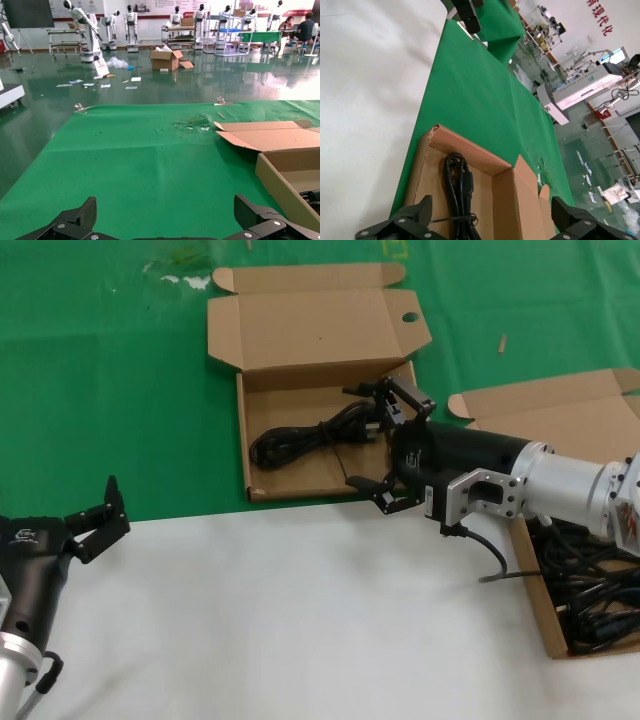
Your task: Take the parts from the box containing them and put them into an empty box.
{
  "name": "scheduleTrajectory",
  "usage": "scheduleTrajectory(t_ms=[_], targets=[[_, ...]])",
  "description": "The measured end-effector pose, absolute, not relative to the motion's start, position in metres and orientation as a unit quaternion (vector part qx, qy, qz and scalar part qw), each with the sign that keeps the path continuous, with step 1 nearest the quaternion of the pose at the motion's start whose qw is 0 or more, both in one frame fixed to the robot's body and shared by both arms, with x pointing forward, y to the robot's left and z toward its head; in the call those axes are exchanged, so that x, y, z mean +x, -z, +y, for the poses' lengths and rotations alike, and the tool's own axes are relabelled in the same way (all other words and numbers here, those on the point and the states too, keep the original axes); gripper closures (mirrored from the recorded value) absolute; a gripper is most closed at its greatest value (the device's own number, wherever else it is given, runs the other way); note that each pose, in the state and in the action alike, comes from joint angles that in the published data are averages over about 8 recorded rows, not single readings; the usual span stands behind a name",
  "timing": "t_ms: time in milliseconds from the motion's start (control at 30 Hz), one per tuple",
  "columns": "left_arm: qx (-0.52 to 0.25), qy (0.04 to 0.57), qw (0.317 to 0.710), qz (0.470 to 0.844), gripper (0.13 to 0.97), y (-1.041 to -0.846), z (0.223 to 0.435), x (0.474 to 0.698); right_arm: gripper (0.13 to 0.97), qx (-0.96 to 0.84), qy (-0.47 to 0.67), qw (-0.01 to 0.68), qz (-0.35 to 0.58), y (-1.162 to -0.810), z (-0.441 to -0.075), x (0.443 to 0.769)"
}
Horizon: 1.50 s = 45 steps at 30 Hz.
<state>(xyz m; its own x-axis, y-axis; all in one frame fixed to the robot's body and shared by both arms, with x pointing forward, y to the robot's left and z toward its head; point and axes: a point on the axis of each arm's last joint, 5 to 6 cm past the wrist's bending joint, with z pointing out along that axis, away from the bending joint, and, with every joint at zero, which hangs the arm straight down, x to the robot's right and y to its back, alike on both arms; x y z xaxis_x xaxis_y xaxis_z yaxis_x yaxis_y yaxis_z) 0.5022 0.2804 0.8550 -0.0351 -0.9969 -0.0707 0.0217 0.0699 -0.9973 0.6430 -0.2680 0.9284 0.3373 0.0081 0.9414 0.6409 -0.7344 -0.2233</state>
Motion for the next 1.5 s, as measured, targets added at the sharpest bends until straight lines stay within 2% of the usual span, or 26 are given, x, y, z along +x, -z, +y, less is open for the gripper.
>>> scheduleTrajectory(t_ms=[233, 533, 1100, 1500], targets=[[-0.468, 0.496, 0.513, 0.521, 0.132, -0.855, 0.280, 0.502, 0.233, -0.762, 0.535, 0.296, -0.213, -0.928, -0.268, 0.643], [-0.468, 0.496, 0.513, 0.521, 0.132, -0.855, 0.280, 0.502, 0.149, -0.762, 0.535, 0.296, -0.213, -0.928, -0.268, 0.643], [-0.468, 0.496, 0.513, 0.521, 0.132, -0.855, 0.280, 0.502, 0.130, -0.762, 0.536, 0.299, -0.205, -0.927, -0.267, 0.642], [-0.468, 0.496, 0.513, 0.521, 0.132, -0.855, 0.280, 0.502, 0.130, -0.759, 0.545, 0.335, -0.119, -0.914, -0.263, 0.629]])
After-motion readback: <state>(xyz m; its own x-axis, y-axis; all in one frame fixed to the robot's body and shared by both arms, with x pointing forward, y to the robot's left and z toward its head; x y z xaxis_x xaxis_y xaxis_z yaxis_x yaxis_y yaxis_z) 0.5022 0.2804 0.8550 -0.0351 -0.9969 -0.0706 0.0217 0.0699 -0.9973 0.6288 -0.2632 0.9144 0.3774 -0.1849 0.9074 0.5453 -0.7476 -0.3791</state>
